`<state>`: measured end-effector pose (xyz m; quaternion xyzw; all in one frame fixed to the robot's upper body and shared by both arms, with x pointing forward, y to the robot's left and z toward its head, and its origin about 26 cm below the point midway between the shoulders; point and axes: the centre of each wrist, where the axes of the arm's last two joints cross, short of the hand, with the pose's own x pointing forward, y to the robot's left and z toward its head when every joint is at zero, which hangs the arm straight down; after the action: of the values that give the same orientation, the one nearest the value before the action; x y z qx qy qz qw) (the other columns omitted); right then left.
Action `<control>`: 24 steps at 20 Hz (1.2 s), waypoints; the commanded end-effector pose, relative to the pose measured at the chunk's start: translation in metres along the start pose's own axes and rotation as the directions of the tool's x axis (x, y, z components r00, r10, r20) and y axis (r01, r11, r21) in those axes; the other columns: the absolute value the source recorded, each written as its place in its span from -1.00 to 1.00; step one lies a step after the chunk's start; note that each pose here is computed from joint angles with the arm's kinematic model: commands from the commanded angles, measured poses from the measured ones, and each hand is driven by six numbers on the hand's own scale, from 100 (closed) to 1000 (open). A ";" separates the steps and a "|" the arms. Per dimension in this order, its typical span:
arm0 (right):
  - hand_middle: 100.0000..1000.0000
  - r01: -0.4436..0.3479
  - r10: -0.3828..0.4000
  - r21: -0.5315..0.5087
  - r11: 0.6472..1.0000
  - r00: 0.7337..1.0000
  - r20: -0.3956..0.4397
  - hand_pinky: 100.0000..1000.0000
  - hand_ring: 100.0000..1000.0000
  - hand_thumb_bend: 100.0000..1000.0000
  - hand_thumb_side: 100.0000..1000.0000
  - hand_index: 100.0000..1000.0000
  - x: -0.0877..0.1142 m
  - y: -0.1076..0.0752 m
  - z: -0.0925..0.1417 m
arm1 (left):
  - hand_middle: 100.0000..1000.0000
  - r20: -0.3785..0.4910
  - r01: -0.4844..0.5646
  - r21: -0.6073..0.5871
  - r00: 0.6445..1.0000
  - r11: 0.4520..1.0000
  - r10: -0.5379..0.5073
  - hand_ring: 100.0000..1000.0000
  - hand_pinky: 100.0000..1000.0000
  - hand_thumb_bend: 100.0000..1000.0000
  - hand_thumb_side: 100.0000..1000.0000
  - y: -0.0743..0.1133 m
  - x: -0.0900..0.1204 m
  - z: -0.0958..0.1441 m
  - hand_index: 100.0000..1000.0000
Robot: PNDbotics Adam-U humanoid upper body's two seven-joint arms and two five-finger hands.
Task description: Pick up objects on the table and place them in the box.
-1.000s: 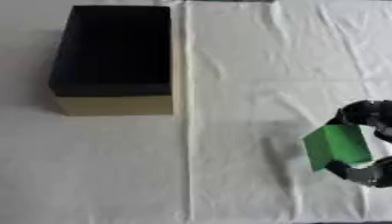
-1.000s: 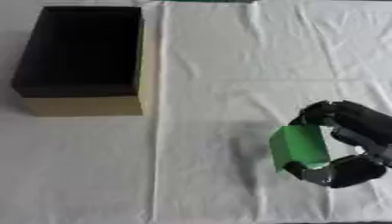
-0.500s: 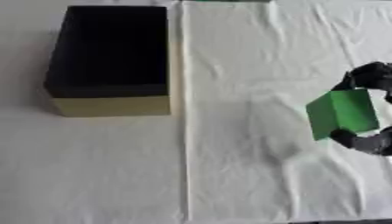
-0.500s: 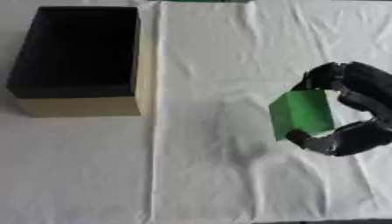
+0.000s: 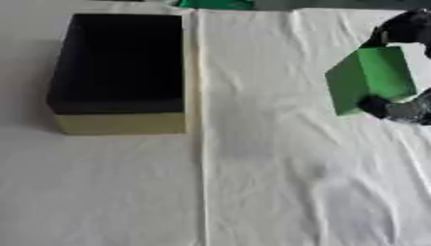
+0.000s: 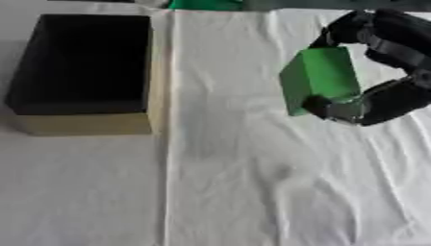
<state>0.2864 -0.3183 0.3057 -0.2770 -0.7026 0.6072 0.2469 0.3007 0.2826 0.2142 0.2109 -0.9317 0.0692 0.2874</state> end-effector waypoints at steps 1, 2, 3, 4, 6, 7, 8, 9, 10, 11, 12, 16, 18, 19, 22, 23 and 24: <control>-0.20 -0.031 0.031 0.018 0.999 0.999 0.011 0.33 0.05 -0.78 0.26 0.36 0.005 -0.019 -0.004 | 0.38 0.033 -0.004 -0.017 0.999 1.000 0.005 0.35 0.17 -0.23 0.99 0.001 0.006 -0.007 0.51; -0.19 -0.031 0.031 0.016 0.999 0.999 0.017 0.33 0.05 -0.79 0.26 0.37 0.007 -0.022 -0.006 | 0.38 0.032 -0.006 -0.019 0.999 1.000 0.007 0.35 0.17 -0.23 0.99 0.001 0.007 -0.007 0.51; -0.19 -0.030 0.030 0.012 0.999 0.999 0.022 0.34 0.06 -0.81 0.27 0.37 0.008 -0.025 -0.008 | 0.38 0.032 -0.007 -0.019 0.999 1.000 0.008 0.35 0.17 -0.23 0.99 0.001 0.007 -0.007 0.51; -0.18 -0.027 0.027 0.007 1.000 0.999 0.026 0.35 0.06 -0.82 0.27 0.38 0.010 -0.027 -0.011 | 0.38 0.032 -0.009 -0.020 0.999 1.000 0.009 0.35 0.17 -0.23 0.99 0.000 0.007 -0.007 0.51; -0.18 -0.017 0.017 -0.005 1.000 0.999 0.032 0.35 0.06 -0.83 0.27 0.38 0.013 -0.033 -0.015 | 0.38 0.034 -0.012 -0.021 0.999 1.000 0.013 0.35 0.17 -0.23 0.99 0.000 0.007 -0.007 0.51; -0.16 -0.013 0.013 -0.010 1.000 0.999 0.034 0.36 0.06 -0.84 0.26 0.38 0.015 -0.036 -0.017 | 0.38 0.034 -0.013 -0.022 0.999 1.000 0.014 0.35 0.17 -0.23 0.99 0.000 0.007 -0.007 0.51; -0.16 -0.010 0.010 -0.013 1.000 0.999 0.036 0.36 0.06 -0.84 0.26 0.38 0.016 -0.038 -0.019 | 0.38 0.035 -0.015 -0.023 0.999 1.000 0.016 0.35 0.17 -0.23 0.99 -0.001 0.007 -0.008 0.51; -0.16 -0.007 0.008 -0.016 1.000 0.999 0.040 0.36 0.06 -0.86 0.26 0.38 0.018 -0.040 -0.021 | 0.38 0.036 -0.017 -0.024 0.999 1.000 0.017 0.35 0.17 -0.23 0.99 -0.001 0.008 -0.008 0.51; -0.16 -0.006 0.007 -0.018 1.000 0.999 0.046 0.36 0.06 -0.86 0.26 0.38 0.020 -0.042 -0.023 | 0.38 0.037 -0.018 -0.025 0.999 1.000 0.019 0.35 0.17 -0.23 0.99 -0.002 0.008 -0.008 0.51; -0.16 -0.005 0.007 -0.024 1.000 0.999 0.052 0.36 0.06 -0.88 0.26 0.38 0.021 -0.044 -0.025 | 0.38 0.038 -0.020 -0.026 0.999 0.999 0.021 0.35 0.17 -0.23 0.99 -0.002 0.008 -0.008 0.51; -0.16 -0.006 0.007 -0.030 1.000 0.998 0.058 0.36 0.06 -0.88 0.26 0.38 0.023 -0.047 -0.027 | 0.38 0.039 -0.021 -0.027 0.999 0.999 0.022 0.35 0.17 -0.23 0.99 -0.002 0.008 -0.008 0.51; -0.16 -0.012 0.018 -0.067 0.998 0.997 0.081 0.36 0.05 -0.89 0.25 0.38 0.031 -0.057 -0.036 | 0.38 0.047 -0.028 -0.032 0.998 0.999 0.030 0.35 0.17 -0.23 0.99 -0.004 0.009 -0.010 0.51; -0.16 -0.018 0.026 -0.085 0.996 0.996 0.083 0.37 0.05 -0.90 0.26 0.38 0.035 -0.061 -0.040 | 0.38 0.049 -0.032 -0.033 0.998 0.999 0.034 0.35 0.17 -0.23 0.99 -0.005 0.010 -0.010 0.51; -0.16 -0.022 0.030 -0.092 0.996 0.996 0.082 0.38 0.06 -0.90 0.26 0.38 0.036 -0.062 -0.041 | 0.38 0.049 -0.034 -0.033 0.998 0.999 0.036 0.35 0.17 -0.23 0.99 -0.005 0.010 -0.011 0.51; -0.16 -0.034 0.043 -0.109 0.993 0.996 0.083 0.38 0.06 -0.91 0.26 0.38 0.040 -0.065 -0.045 | 0.38 0.052 -0.040 -0.034 0.998 0.999 0.041 0.35 0.17 -0.23 0.99 -0.006 0.011 -0.012 0.51; -0.16 -0.039 0.048 -0.114 0.993 0.995 0.083 0.38 0.06 -0.92 0.26 0.38 0.041 -0.065 -0.047 | 0.38 0.054 -0.042 -0.035 0.998 0.999 0.044 0.35 0.17 -0.23 0.99 -0.007 0.011 -0.012 0.51; -0.16 -0.041 0.052 -0.122 0.992 0.995 0.084 0.38 0.06 -0.92 0.25 0.38 0.043 -0.066 -0.048 | 0.38 0.056 -0.045 -0.036 0.997 0.998 0.047 0.35 0.17 -0.23 0.99 -0.007 0.011 -0.013 0.51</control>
<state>0.2865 -0.2618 0.3708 -0.2657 -0.7418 0.5842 0.1945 0.3037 0.2748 0.2225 0.1884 -0.9402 0.0612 0.2770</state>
